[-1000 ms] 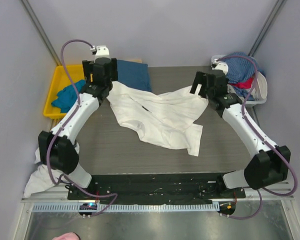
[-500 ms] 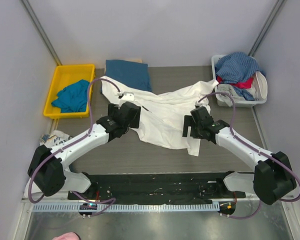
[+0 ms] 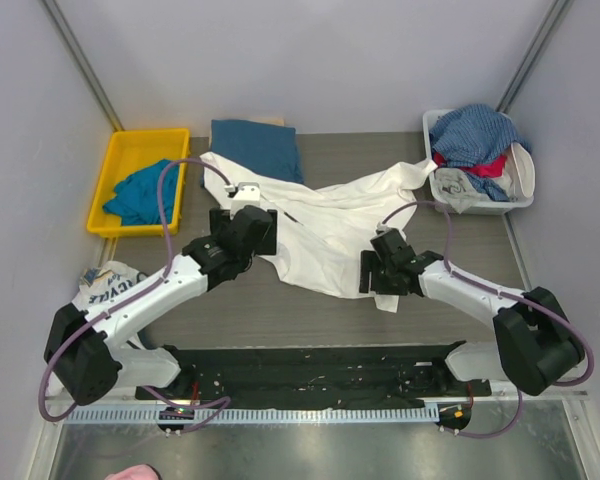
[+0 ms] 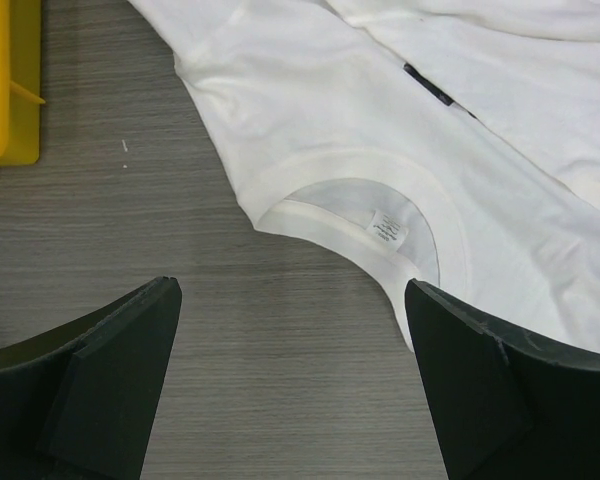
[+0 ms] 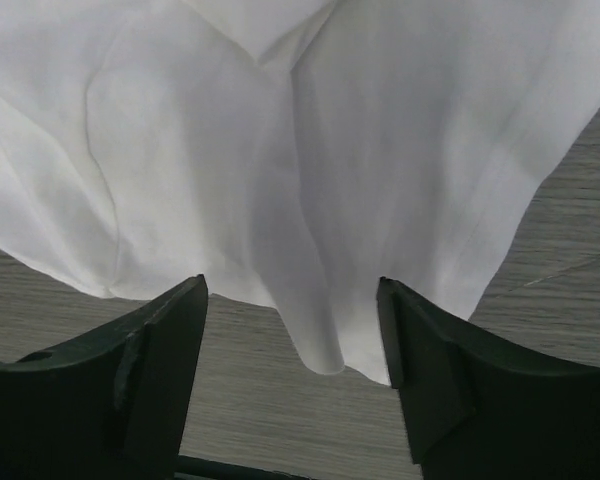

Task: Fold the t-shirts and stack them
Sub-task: Flatten the tshirt out

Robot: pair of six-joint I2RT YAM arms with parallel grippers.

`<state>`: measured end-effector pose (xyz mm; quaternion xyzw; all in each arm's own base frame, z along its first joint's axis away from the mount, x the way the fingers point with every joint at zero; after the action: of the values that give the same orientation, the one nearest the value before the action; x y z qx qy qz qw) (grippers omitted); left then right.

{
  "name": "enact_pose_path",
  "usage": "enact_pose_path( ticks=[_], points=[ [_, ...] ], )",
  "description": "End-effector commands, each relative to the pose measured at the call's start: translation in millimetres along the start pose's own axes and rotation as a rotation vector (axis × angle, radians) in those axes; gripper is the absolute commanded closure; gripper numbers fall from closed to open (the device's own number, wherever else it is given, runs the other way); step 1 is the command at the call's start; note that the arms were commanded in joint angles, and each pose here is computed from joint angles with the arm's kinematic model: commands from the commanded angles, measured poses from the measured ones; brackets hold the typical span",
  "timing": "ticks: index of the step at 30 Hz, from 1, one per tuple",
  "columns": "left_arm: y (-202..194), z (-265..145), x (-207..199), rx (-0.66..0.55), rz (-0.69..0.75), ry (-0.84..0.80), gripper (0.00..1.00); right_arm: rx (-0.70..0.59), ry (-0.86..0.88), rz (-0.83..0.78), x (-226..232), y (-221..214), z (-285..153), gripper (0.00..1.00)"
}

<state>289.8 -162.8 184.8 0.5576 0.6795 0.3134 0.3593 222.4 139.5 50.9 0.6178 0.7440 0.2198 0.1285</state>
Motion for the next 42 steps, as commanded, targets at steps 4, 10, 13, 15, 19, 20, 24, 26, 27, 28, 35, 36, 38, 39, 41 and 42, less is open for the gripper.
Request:
enact_pose_path(
  ticks=[4,10,13,15,19,20,24,26,27,28,35,36,38,39,41,42],
  points=[
    [8,-12,12,-0.05,-0.045,0.021,0.0,0.007,0.078,-0.015,22,-5,16,0.76],
    [18,-25,21,-0.079,-0.061,0.025,0.0,0.034,0.214,-0.107,76,-15,7,0.99],
    [28,-34,28,-0.107,-0.055,0.043,0.0,0.033,0.313,-0.179,127,-18,-6,0.99],
    [38,-41,31,-0.132,-0.059,0.047,0.0,0.033,0.377,-0.217,167,-15,-13,0.99],
    [51,-51,42,-0.174,-0.064,0.077,0.0,0.06,0.502,-0.346,245,-31,-30,0.99],
    [53,-54,43,-0.182,-0.068,0.082,0.0,0.084,0.511,-0.376,258,-42,-29,0.91],
    [57,-61,54,-0.199,-0.069,0.117,0.0,-0.045,0.496,-0.352,268,-16,-51,0.41],
    [59,-65,58,-0.211,-0.087,0.123,0.0,-0.136,0.405,-0.333,245,5,-54,0.2],
    [57,-65,60,-0.21,-0.091,0.125,0.01,-0.19,0.389,-0.298,232,26,-64,0.18],
    [57,-66,59,-0.21,-0.098,0.119,0.0,-0.215,0.355,-0.286,217,39,-63,0.16],
    [29,-67,58,-0.136,-0.172,0.059,0.0,-0.407,0.113,-0.215,116,143,-60,0.13],
    [20,-65,59,-0.121,-0.171,0.056,0.0,-0.385,0.074,-0.219,104,152,-44,0.13],
    [11,-68,56,-0.11,-0.194,0.039,0.0,-0.415,0.064,-0.24,99,178,-39,0.13],
    [7,-69,57,-0.107,-0.194,0.044,0.0,-0.405,0.079,-0.248,101,185,-31,0.13],
    [-5,-71,57,-0.084,-0.189,0.042,0.0,-0.407,0.083,-0.261,102,213,-10,0.13],
    [-6,-73,57,-0.088,-0.214,0.042,0.0,-0.403,0.105,-0.271,106,221,-4,0.13]
  ],
)
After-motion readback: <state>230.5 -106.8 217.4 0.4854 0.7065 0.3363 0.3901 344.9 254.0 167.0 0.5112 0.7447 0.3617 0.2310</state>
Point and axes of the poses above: each gripper's point midway between its finger pads, its own z axis out along the fingers, its own x axis along the line the jaws close on, y = z × x, the point moved 2 cm from there along -z, back along the fingers, and after that the axes turned 13 degrees about -z, right-handed, at the moved point
